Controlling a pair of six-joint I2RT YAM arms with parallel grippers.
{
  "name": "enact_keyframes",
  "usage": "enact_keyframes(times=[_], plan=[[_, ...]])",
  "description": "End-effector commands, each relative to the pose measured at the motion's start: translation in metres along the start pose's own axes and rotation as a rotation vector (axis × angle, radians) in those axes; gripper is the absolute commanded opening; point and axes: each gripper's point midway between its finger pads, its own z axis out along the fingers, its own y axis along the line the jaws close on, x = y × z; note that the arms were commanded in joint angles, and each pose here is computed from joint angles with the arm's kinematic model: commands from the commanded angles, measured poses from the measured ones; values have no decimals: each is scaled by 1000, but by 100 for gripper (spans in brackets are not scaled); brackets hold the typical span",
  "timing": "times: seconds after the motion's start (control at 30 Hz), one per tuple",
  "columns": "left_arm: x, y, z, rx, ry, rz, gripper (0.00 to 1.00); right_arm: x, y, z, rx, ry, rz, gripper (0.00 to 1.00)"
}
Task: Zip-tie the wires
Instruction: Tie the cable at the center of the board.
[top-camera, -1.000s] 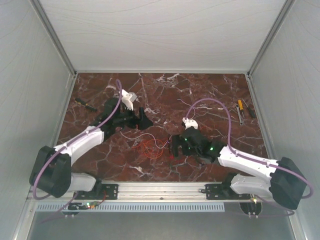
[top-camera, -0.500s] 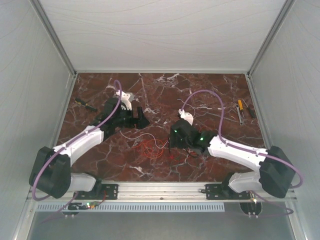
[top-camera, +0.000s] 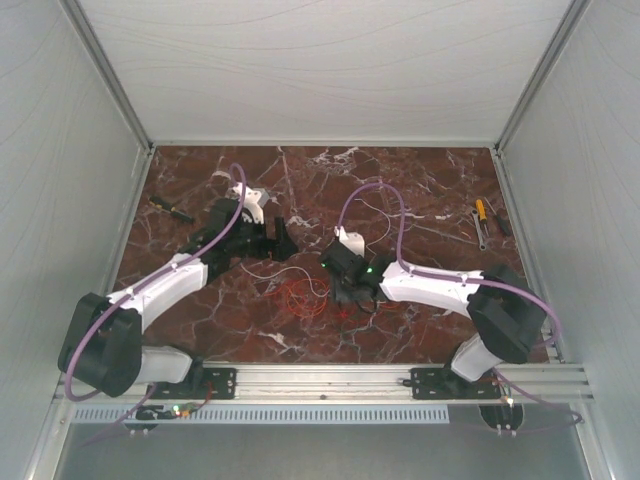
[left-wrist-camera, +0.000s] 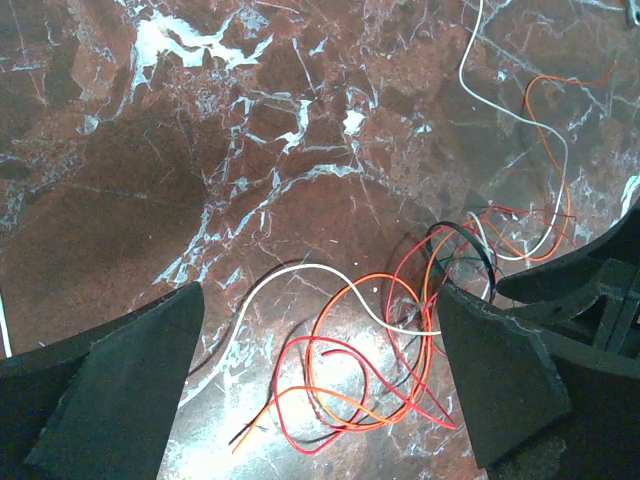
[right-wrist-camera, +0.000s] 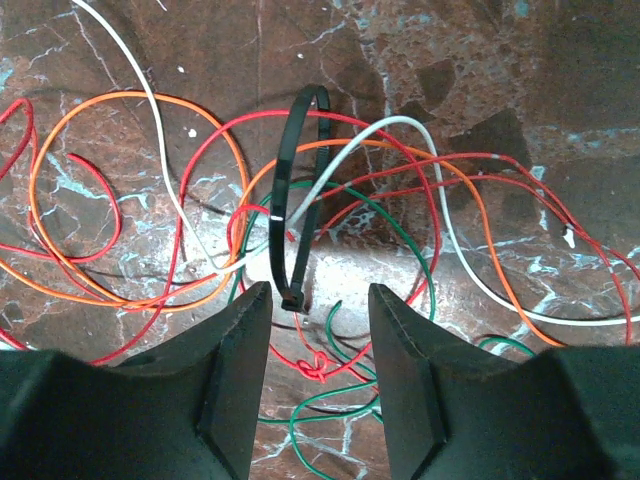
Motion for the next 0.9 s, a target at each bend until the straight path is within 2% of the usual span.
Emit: enact_keyframes(times=[0.0,0.67,0.8,0.87], plan=[[-12,-3,-2,14,-53,38,100,-8,9,2,7,-14,11,40],[-12,-5,-1,25,-46,45,100,-4,11,11,39,18,26,22],[-11,-5,-1,27,-43,46,100,-5,10,11,47,14,29,15],[-11,-5,-1,29,-42,45,100,-6,10,10,49,11,30,14]])
